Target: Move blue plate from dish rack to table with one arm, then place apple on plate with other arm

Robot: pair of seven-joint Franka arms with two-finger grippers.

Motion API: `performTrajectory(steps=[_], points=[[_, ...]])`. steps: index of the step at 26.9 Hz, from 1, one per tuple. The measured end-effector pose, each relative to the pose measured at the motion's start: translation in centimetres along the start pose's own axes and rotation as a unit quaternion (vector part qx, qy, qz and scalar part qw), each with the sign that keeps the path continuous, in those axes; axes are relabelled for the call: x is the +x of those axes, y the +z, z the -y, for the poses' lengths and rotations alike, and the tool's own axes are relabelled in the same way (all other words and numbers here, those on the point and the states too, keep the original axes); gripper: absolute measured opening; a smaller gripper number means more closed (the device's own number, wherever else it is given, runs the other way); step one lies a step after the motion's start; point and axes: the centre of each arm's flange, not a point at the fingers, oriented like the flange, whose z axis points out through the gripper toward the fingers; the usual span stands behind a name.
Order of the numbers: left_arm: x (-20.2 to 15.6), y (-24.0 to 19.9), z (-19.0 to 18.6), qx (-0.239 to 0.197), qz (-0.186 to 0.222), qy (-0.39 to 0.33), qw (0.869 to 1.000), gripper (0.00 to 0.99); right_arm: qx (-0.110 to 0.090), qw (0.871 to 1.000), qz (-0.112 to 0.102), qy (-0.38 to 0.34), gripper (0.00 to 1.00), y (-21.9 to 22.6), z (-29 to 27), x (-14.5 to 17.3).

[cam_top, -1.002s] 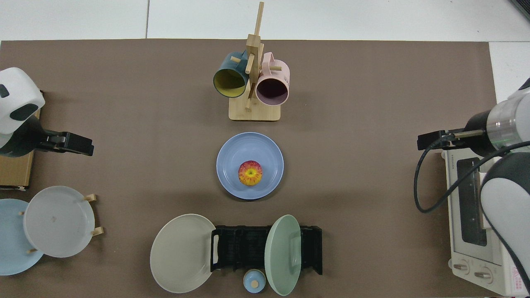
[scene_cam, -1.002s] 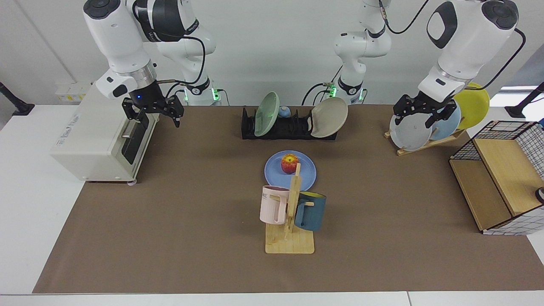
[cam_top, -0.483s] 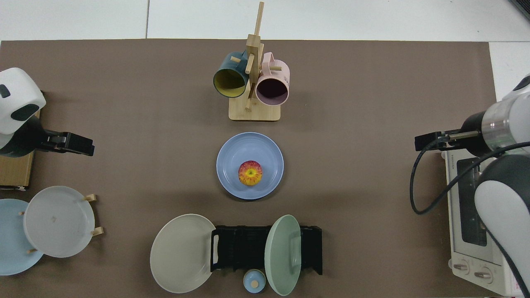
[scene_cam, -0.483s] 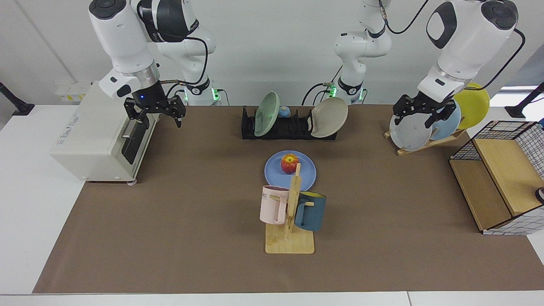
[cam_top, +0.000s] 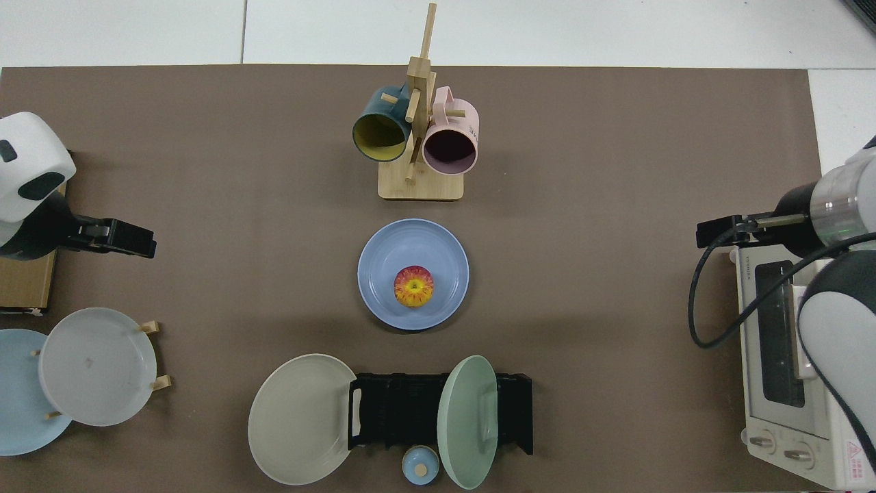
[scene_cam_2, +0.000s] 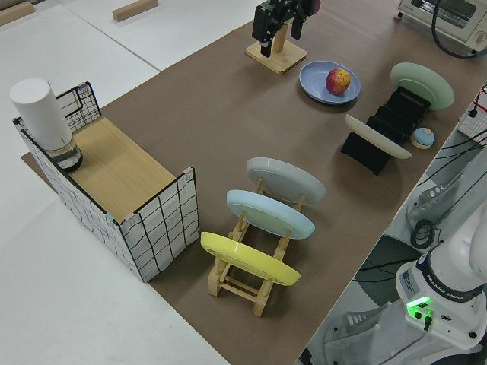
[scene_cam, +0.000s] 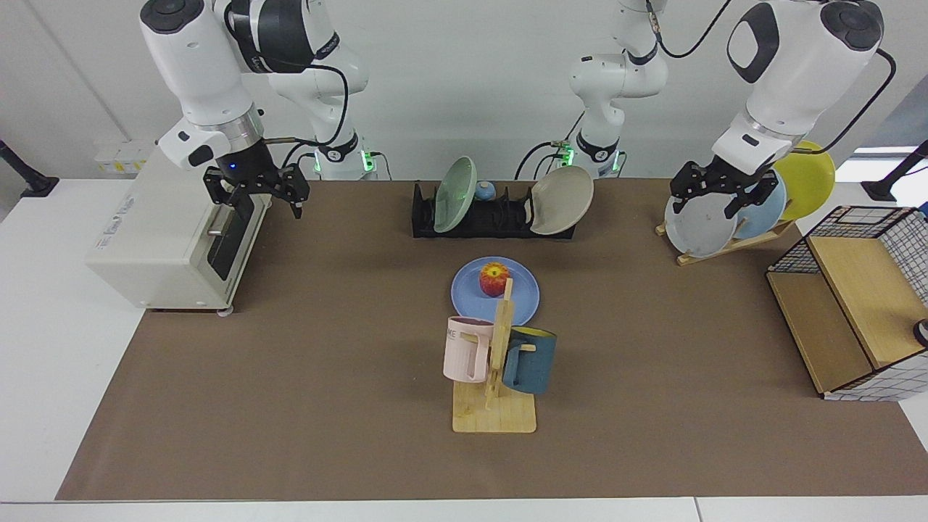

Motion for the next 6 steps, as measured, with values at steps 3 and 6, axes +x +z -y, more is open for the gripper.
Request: performTrajectory(steps=[3, 6], points=[[0.0, 0.0, 0.0, 0.0, 0.0, 0.0, 1.0, 0.991, 0.0, 1.0, 0.001, 0.008, 1.0, 0.1, -1.0, 0.1], [0.0, 0.0, 0.0, 0.0, 0.0, 0.0, 1.0, 0.991, 0.0, 1.0, 0.002, 0.011, 1.0, 0.2, -1.6, 0.1]])
